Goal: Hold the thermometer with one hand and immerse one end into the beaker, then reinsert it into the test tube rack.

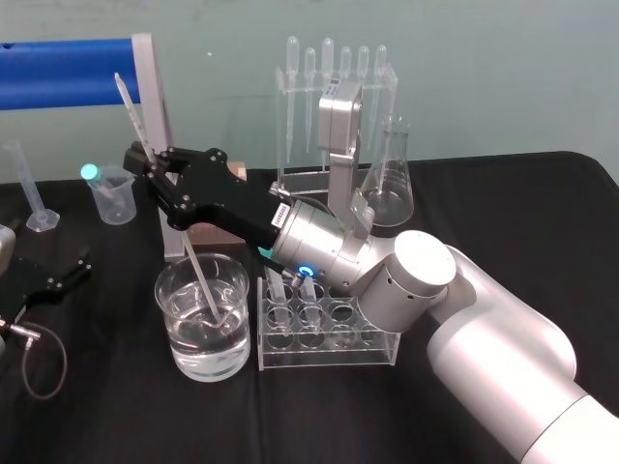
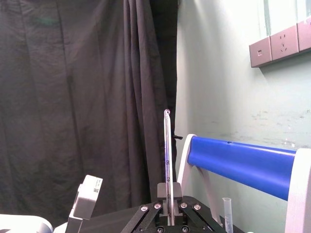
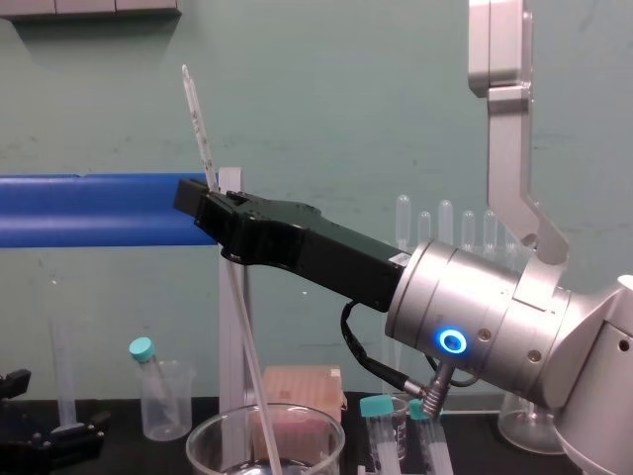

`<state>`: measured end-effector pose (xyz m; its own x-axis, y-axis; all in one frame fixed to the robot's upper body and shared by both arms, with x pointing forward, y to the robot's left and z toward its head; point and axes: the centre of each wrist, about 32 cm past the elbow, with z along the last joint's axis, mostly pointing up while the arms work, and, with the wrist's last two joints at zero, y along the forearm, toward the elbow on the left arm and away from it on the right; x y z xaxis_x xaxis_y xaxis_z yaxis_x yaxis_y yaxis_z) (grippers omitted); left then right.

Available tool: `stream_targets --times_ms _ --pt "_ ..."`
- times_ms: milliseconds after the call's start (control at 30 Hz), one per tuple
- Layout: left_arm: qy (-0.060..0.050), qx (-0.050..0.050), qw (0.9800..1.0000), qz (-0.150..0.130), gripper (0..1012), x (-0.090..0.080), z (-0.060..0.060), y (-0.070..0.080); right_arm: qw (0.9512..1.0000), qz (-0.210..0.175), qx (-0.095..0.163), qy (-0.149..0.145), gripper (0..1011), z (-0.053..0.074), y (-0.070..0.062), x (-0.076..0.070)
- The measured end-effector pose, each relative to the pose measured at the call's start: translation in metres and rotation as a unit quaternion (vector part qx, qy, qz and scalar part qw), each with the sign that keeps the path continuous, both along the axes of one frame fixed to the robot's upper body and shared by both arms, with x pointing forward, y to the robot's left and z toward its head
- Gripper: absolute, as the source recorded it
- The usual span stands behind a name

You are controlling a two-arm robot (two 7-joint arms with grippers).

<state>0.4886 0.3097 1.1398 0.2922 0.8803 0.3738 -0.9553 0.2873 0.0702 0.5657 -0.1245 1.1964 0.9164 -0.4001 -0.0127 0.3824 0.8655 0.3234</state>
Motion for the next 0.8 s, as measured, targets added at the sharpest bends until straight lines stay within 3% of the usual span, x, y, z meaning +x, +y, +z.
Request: stream_targets --times_ms 800 --pt "0.000 0.000 1.0000 0.000 1008 0.0000 0.0000 0.0000 1.0000 0.000 0.000 0.000 58 0.0000 0.0000 0.0000"
